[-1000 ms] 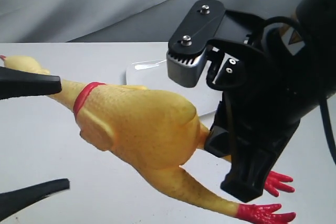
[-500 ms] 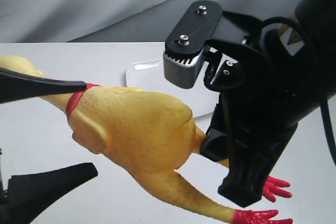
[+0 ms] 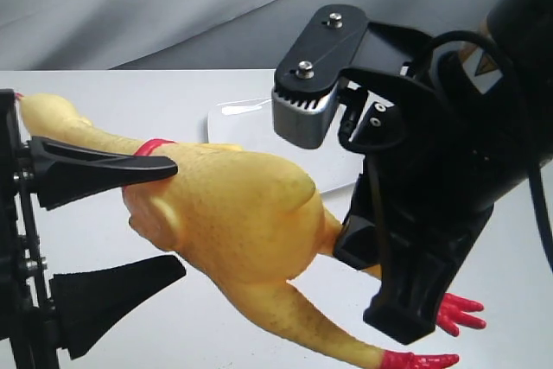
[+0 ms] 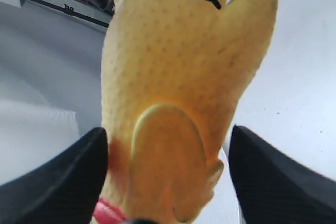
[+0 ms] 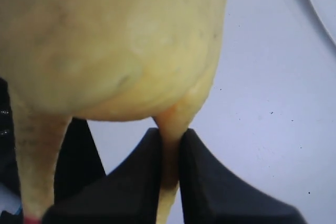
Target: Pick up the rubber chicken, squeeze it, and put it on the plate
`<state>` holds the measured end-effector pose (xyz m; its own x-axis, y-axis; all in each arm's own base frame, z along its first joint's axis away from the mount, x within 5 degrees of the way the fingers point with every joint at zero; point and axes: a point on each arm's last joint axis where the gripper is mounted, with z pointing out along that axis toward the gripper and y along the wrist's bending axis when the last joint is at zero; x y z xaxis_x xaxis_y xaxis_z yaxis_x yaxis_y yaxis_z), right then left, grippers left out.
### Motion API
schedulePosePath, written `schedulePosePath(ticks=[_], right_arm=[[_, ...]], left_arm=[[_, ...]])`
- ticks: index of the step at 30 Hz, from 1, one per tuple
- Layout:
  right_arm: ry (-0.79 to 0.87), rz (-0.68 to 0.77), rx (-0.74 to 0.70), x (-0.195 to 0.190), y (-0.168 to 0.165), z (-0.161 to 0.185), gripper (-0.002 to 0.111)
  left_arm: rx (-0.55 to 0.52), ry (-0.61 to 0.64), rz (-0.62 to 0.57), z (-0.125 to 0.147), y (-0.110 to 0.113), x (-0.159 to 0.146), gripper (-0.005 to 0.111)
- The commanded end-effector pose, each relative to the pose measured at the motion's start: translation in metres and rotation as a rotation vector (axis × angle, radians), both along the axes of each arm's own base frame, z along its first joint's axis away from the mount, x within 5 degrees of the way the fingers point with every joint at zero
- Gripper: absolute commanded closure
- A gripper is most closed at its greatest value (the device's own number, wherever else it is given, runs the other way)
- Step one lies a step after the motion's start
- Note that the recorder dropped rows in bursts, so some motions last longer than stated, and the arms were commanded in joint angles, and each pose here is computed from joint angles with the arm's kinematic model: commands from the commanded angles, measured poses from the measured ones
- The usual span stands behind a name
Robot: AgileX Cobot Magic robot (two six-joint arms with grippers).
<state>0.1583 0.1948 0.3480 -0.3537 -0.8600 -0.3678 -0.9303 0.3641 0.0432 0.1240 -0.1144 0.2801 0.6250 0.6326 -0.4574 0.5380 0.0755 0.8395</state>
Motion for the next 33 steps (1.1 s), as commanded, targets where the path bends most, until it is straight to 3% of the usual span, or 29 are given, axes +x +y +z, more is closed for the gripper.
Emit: schedulePosePath(ticks=[1,5,16,20,24,26,33], right_arm=[[0.006,0.026,0.086,-0.0034,0.0056,0.0054,0.108],[0.003,0.026,0.083,-0.0031,0.0054,0.0053,0.108],[-0.002,0.024,0.077,-0.0026,0.0048,0.0051,0.108],[0.000,0.019,0.077,-0.0026,0.0048,0.0051,0.108],[0.002,0.019,0.078,-0.0027,0.0049,0.0052,0.108],[0.002,0.019,0.078,-0.0027,0.0049,0.0052,0.108],[0.004,0.013,0.079,-0.0027,0.0050,0.0052,0.108]], left_arm=[[0.040,0.056,-0.022,-0.0134,-0.0072,0.0069,0.068],[0.060,0.091,-0.026,-0.0206,-0.0104,0.0114,0.107],[-0.006,0.129,0.001,-0.0176,-0.0110,0.0120,0.105],[-0.013,0.137,0.007,-0.0176,-0.0109,0.0121,0.086],[-0.029,0.151,0.014,-0.0172,-0.0109,0.0123,0.050],[-0.075,0.187,0.035,-0.0158,-0.0112,0.0128,0.037],[-0.075,0.187,0.035,-0.0158,-0.0112,0.0128,0.033]])
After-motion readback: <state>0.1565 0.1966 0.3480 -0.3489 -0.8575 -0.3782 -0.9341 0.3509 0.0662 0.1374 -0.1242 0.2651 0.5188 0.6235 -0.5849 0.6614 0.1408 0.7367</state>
